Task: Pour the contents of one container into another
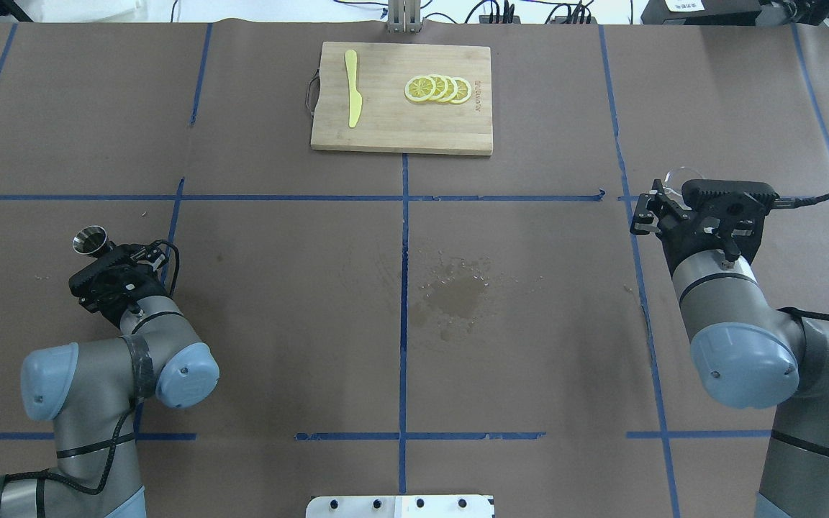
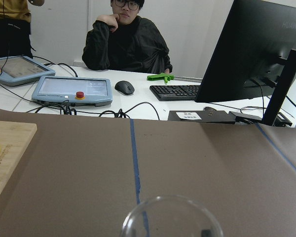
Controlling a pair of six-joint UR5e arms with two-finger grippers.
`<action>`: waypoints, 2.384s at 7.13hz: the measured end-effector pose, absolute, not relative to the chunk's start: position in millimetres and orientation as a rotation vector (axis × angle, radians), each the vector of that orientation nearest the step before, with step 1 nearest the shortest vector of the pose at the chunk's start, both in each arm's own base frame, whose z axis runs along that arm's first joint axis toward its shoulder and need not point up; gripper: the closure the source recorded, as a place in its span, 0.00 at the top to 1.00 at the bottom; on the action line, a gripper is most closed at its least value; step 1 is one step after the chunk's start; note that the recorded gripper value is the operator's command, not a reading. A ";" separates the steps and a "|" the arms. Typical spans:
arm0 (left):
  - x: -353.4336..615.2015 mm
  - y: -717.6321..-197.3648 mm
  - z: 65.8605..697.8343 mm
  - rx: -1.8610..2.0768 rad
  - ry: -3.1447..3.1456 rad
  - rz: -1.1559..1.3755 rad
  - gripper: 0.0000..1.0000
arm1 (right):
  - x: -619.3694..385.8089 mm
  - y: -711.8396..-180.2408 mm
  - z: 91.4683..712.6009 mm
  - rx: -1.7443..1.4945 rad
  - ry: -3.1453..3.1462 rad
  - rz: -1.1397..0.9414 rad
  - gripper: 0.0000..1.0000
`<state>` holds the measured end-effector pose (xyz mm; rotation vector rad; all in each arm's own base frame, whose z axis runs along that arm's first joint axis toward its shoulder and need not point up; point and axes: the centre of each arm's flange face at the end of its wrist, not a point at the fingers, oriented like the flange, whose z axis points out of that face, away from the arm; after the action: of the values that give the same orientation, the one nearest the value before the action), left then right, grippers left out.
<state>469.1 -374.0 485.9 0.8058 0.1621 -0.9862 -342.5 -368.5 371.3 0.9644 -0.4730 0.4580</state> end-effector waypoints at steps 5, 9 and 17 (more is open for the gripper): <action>478.1 -376.6 473.2 0.811 0.120 -0.964 0.31 | -342.8 -368.6 372.2 0.964 -0.472 0.457 0.00; 479.5 -377.0 476.9 0.811 0.109 -0.959 0.35 | -342.3 -368.4 373.3 0.963 -0.469 0.456 0.00; 479.8 -377.9 475.1 0.809 0.109 -0.960 0.40 | -344.2 -367.1 381.8 0.959 -0.454 0.446 0.00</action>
<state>479.8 -377.9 475.1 0.8091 0.1094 -0.9601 -344.2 -367.1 381.8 0.9586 -0.4539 0.4456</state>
